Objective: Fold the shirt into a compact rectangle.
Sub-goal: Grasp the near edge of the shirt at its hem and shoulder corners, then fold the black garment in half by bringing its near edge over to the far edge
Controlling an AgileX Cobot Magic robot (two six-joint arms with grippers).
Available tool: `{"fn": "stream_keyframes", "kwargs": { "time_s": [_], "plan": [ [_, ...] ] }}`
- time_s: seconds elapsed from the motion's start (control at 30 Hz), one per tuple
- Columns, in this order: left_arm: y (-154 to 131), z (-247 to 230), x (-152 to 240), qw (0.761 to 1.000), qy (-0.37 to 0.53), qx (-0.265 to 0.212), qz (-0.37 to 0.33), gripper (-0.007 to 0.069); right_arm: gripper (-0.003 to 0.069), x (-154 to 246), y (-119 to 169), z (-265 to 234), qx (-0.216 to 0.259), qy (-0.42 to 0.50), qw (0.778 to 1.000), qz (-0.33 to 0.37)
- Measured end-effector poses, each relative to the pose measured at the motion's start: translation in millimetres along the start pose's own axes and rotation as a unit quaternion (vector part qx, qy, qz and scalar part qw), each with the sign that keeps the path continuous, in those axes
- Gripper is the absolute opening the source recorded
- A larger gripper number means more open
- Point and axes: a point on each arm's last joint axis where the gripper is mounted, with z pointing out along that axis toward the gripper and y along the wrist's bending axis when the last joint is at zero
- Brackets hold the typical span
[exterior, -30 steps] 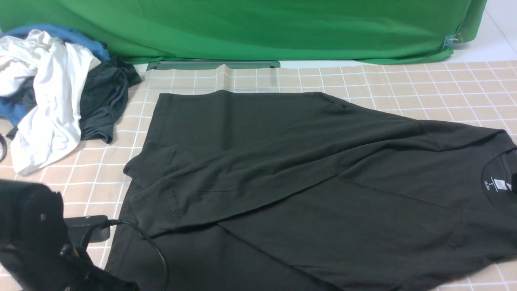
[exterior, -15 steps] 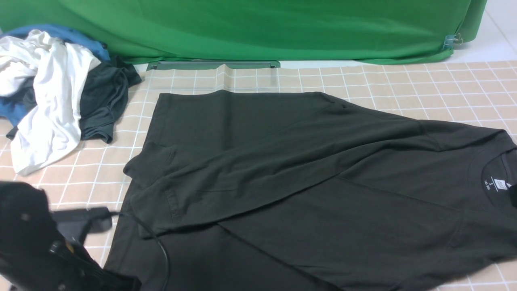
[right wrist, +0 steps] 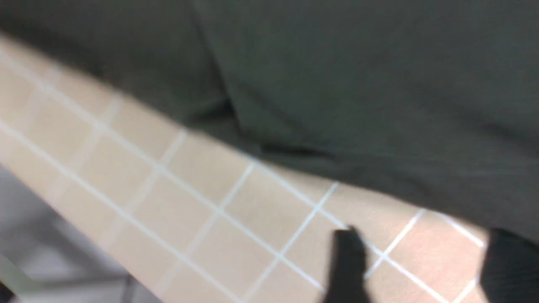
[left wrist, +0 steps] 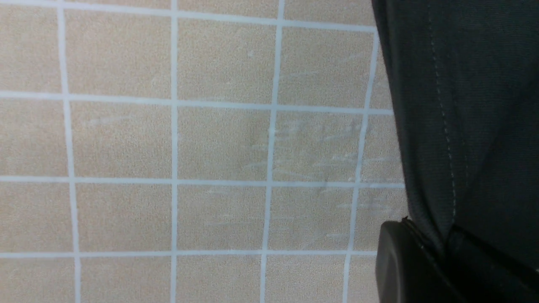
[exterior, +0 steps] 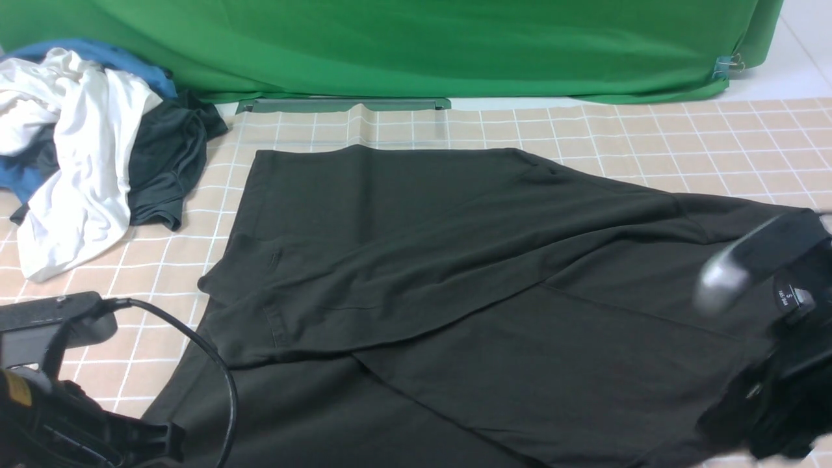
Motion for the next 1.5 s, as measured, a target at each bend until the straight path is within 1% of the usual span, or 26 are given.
{"fn": "stream_keyframes", "kwargs": {
  "time_s": [0.1,0.17,0.33,0.57,0.7,0.73,0.77,0.8,0.83,0.87,0.9,1.03,1.13,1.2,1.3,1.37,1.4,1.43,1.47,1.5],
  "plan": [
    [0,0,0,1.0,0.0,0.0,0.0,0.0033,0.0584,-4,7,20,0.013,0.033,0.998,-0.054],
    [0,0,0,1.0,-0.003,0.001,0.0,0.0033,0.061,-10,11,36,0.021,0.05,0.994,-0.091],
    [0,0,-2,1.0,-0.01,0.003,0.0,0.0033,0.0605,-15,15,66,0.03,0.087,0.987,-0.134],
    [-1,-1,-4,1.0,-0.022,0.008,-0.002,0.0034,0.0562,-20,9,96,0.038,0.105,0.983,-0.149],
    [-2,-1,-6,0.999,-0.033,0.011,-0.003,0.0034,0.0481,-21,8,105,0.039,0.108,0.98,-0.16],
    [-2,-1,-6,0.999,-0.035,0.012,-0.004,0.0034,0.0435,-22,7,105,0.04,0.107,0.98,-0.162],
    [-3,-1,-7,0.999,-0.04,0.017,-0.008,0.0034,0.0317,-23,7,106,0.042,0.103,0.98,-0.164],
    [-3,-1,-8,0.999,-0.042,0.019,-0.009,0.0034,0.0253,-24,7,106,0.043,0.099,0.98,-0.165],
    [-4,-2,-8,0.999,-0.044,0.023,-0.011,0.0034,0.0172,-25,7,107,0.043,0.098,0.98,-0.166],
    [-5,-2,-9,0.999,-0.046,0.025,-0.013,0.0034,0.0113,-25,7,106,0.044,0.097,0.98,-0.166],
    [-5,-3,-10,0.998,-0.049,0.026,-0.016,0.0034,0.0084,-26,7,106,0.044,0.098,0.98,-0.167],
    [-8,-14,-19,0.996,-0.075,0.033,-0.037,0.0034,0.0076,-26,7,98,0.045,0.11,0.978,-0.171],
    [-10,-25,-31,0.993,-0.102,0.029,-0.049,0.0034,0.0076,-30,7,81,0.057,0.103,0.976,-0.183],
    [-13,-34,-51,0.99,-0.126,0.025,-0.058,0.0034,0.0076,-38,6,61,0.071,0.078,0.976,-0.189],
    [-16,-38,-83,0.986,-0.148,0.028,-0.075,0.0034,0.0076,-54,-2,37,0.089,0.042,0.98,-0.175],
    [-17,-39,-95,0.984,-0.153,0.031,-0.081,0.0034,0.0076,-61,-6,31,0.095,0.031,0.981,-0.168],
    [-19,-40,-112,0.983,-0.16,0.037,-0.086,0.0034,0.0076,-69,-11,24,0.102,0.018,0.981,-0.163],
    [-20,-42,-118,0.981,-0.166,0.041,-0.087,0.0034,0.0076,-72,-13,22,0.105,0.015,0.981,-0.161],
    [-23,-43,-142,0.978,-0.18,0.048,-0.095,0.0034,0.0076,-86,-22,15,0.114,0.001,0.98,-0.164],
    [-24,-41,-154,0.977,-0.18,0.05,-0.099,0.0034,0.0076,-92,-28,14,0.118,0.0,0.979,-0.164]
  ]
}}
